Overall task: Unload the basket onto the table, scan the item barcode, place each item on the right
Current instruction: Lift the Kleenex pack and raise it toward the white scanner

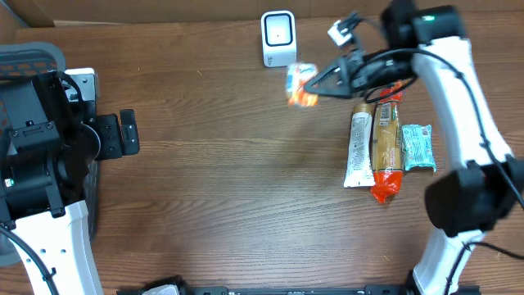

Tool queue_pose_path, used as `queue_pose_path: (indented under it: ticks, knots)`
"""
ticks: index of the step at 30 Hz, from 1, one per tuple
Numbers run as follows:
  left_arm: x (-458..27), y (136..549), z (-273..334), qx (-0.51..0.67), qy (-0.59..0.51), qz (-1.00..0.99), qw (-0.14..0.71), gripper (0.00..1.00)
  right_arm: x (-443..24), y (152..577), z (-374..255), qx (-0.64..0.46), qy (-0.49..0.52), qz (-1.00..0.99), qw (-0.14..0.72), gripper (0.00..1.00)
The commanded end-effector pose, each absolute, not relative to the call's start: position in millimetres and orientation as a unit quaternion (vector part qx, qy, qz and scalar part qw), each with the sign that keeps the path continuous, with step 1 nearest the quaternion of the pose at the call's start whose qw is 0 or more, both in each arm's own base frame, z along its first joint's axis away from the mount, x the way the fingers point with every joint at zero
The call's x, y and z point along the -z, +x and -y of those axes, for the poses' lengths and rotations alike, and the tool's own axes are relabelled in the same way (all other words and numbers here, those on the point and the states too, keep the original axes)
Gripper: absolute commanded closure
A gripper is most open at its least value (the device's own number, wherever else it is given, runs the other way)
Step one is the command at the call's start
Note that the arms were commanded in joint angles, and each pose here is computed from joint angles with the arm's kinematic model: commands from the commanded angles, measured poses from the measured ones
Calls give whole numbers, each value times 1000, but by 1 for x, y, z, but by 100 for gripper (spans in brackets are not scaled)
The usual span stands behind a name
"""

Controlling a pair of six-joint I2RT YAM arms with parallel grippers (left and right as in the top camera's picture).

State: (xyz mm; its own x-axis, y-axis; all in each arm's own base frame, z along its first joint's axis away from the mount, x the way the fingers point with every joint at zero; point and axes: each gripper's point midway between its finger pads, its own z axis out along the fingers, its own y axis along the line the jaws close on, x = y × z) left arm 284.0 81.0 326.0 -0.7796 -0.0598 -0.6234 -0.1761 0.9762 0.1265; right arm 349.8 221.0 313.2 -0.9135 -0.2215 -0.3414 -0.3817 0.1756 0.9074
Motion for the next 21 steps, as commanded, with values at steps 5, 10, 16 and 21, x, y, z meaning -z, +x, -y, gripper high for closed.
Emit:
queue_pose_path:
  ticks: [5, 10, 16, 21]
  knots:
    - [-330, 285, -82, -91, -59, -937, 331, 0, -371, 342, -202, -658, -179, -723, 110, 97]
    - [-330, 285, -82, -91, -59, -937, 331, 0, -381, 339, -202, -674, -174, -709, 110, 97]
    - [-330, 285, -82, -91, -59, -937, 331, 0, -383, 339, -202, -679, -174, -704, 110, 97]
    - [-330, 285, -82, -91, -59, -937, 331, 0, -357, 346, -202, -619, -193, -752, 120, 96]
